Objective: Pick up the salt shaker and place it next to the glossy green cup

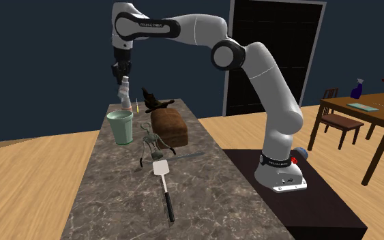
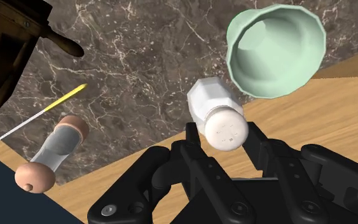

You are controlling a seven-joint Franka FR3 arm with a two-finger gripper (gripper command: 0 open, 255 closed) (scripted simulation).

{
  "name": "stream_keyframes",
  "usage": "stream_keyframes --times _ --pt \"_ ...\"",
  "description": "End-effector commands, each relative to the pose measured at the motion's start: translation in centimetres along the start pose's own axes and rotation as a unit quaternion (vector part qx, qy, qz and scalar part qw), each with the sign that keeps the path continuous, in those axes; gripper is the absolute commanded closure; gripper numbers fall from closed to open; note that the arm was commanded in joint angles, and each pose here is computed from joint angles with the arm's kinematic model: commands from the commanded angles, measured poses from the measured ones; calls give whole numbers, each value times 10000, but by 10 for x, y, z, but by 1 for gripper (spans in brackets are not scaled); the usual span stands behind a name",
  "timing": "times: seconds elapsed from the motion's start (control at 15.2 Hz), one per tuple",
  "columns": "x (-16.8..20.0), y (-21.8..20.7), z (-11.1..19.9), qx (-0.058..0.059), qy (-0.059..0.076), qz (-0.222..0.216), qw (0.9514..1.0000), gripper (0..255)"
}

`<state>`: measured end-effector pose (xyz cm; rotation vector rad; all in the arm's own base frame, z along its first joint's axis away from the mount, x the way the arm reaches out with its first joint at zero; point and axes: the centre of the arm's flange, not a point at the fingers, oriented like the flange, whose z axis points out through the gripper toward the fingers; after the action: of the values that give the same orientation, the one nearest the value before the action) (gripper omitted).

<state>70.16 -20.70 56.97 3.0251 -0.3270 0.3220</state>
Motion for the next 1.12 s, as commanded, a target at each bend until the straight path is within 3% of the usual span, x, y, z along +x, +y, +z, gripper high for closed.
stream_keyframes --times 0.0,1.06 --pt "1 3 8 0 5 -3 10000 255" --pt "-18 -2 91 0 5 -3 10000 255"
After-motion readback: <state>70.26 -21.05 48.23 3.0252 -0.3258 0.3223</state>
